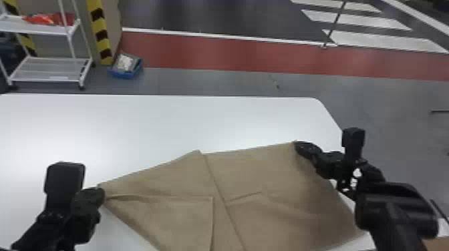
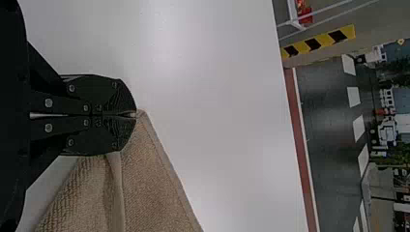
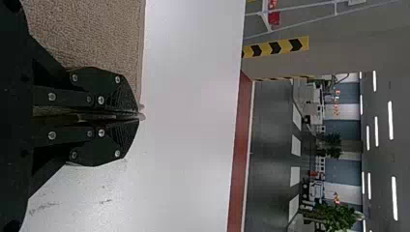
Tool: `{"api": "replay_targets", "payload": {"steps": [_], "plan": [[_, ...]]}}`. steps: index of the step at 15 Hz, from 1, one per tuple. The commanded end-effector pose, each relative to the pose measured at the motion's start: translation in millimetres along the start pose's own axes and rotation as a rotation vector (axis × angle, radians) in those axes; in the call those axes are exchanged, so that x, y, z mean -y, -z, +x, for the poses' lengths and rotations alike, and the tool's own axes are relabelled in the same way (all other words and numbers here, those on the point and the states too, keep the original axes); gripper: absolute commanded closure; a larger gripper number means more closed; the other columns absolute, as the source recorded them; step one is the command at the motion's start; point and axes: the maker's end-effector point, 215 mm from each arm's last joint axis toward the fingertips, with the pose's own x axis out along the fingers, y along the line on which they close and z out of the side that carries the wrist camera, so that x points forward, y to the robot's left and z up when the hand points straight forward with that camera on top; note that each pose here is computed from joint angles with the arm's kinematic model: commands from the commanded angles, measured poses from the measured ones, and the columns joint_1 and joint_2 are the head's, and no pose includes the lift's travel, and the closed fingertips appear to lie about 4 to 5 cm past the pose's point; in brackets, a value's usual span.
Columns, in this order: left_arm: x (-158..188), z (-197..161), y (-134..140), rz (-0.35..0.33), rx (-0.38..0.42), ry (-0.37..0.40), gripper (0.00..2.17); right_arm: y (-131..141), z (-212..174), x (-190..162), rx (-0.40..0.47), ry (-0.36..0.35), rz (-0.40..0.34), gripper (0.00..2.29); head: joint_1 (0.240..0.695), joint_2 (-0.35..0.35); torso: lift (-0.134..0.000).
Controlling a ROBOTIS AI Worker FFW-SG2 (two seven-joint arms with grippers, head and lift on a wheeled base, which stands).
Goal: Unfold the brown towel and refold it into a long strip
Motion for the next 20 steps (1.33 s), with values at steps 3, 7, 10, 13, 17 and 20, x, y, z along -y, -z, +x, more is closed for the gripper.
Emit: {"api": "replay_targets", "payload": {"steps": [3,7,10,13,17,20], "plan": [[-5.3,-8.6,-18.9,-0.005,0.04,-0.008,1.45,-37.1,-18.8,0.0,0.067,-0.007,-0.068,1.54,0.695,-0.181,-0.123],[-20.7,-30.9,-79.5,-0.027,0.162,-0.028,1.45,-90.5,-60.5,2.4,0.159,-0.072,-0.117,1.54,0.695,-0.18,-0.123],[-46.5,-47.6,-124.4,-0.054,0.251,-0.067,1.45,-114.4,-96.6,11.8,0.2,-0.134,-0.109,1.54,0.695,-0.174,-0.123],[-84.6,-57.9,-152.6,-0.088,0.306,-0.11,1.45,-149.7,-132.4,57.0,0.277,-0.091,-0.093,1.54,0.695,-0.176,-0.123],[-111.3,-36.1,-188.9,-0.15,0.337,-0.115,1.45,-160.0,-105.4,66.0,0.263,-0.103,-0.042,1.54,0.673,-0.195,-0.123],[-126.2,-3.8,-233.6,-0.22,0.401,-0.082,1.45,-181.8,-48.7,47.0,0.273,-0.141,0.001,1.54,0.635,-0.162,-0.123]]}}
